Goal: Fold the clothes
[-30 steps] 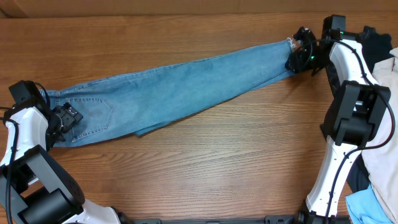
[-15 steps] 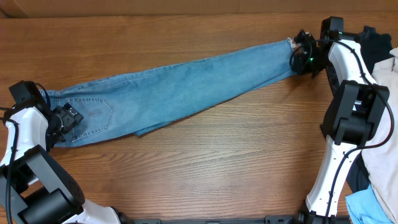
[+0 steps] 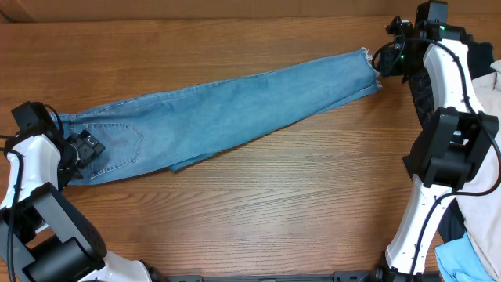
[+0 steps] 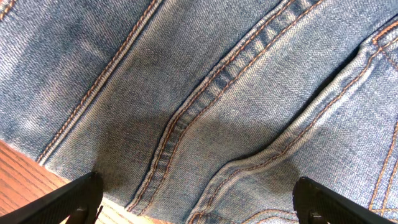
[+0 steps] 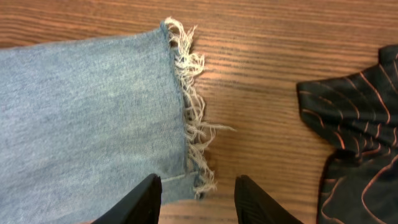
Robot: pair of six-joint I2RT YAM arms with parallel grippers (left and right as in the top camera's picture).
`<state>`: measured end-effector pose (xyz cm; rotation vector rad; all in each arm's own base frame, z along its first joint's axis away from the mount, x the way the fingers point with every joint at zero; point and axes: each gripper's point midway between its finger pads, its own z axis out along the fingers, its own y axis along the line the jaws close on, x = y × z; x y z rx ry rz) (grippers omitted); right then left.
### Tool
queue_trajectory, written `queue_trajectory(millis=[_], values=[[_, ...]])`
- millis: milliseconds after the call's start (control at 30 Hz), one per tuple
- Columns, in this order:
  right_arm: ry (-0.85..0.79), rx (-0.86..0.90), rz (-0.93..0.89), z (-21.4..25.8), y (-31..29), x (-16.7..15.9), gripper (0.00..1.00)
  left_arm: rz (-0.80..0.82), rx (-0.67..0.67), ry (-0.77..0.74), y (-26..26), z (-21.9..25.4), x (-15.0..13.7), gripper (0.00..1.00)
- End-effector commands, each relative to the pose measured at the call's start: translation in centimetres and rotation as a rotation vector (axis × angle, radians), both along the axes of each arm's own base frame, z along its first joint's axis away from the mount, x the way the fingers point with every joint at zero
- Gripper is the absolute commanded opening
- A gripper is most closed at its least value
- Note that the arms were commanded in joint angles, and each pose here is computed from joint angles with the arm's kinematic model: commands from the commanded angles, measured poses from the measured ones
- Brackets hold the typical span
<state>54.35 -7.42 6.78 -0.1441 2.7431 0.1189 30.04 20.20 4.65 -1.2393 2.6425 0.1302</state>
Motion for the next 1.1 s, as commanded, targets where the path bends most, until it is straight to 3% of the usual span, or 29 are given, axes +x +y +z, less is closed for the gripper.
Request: queue_trajectory(millis=[0, 300, 533, 767, 1000, 1067], values=[[0.004, 0.027, 0.023, -0.6, 0.8, -0.8, 0.42, -0.009, -0.002, 0.013, 0.1, -0.3, -0.3, 1.00], [0.003, 0.070, 0.106, -4.7, 2.8, -1.6, 0.42, -0.009, -0.003, 0.014, 0.0, -0.3, -0.4, 1.00], [-0.051, 0.058, 0.106, -4.3, 2.6, -0.4, 0.50, -0.009, -0.006, 0.019, 0.0, -0.3, -0.5, 1.00], [-0.094, 0.046, 0.107, -3.8, 2.5, 0.6, 0.51, -0.009, -0.007, 0.020, -0.1, -0.3, -0.5, 1.00], [-0.100, 0.073, 0.127, -3.7, 3.3, 0.6, 0.39, -0.009, -0.007, 0.020, -0.1, -0.3, -0.5, 1.00], [-0.106, 0.090, 0.138, -3.6, 3.9, 0.7, 0.29, -0.009, -0.006, 0.020, -0.1, -0.3, -0.5, 1.00]])
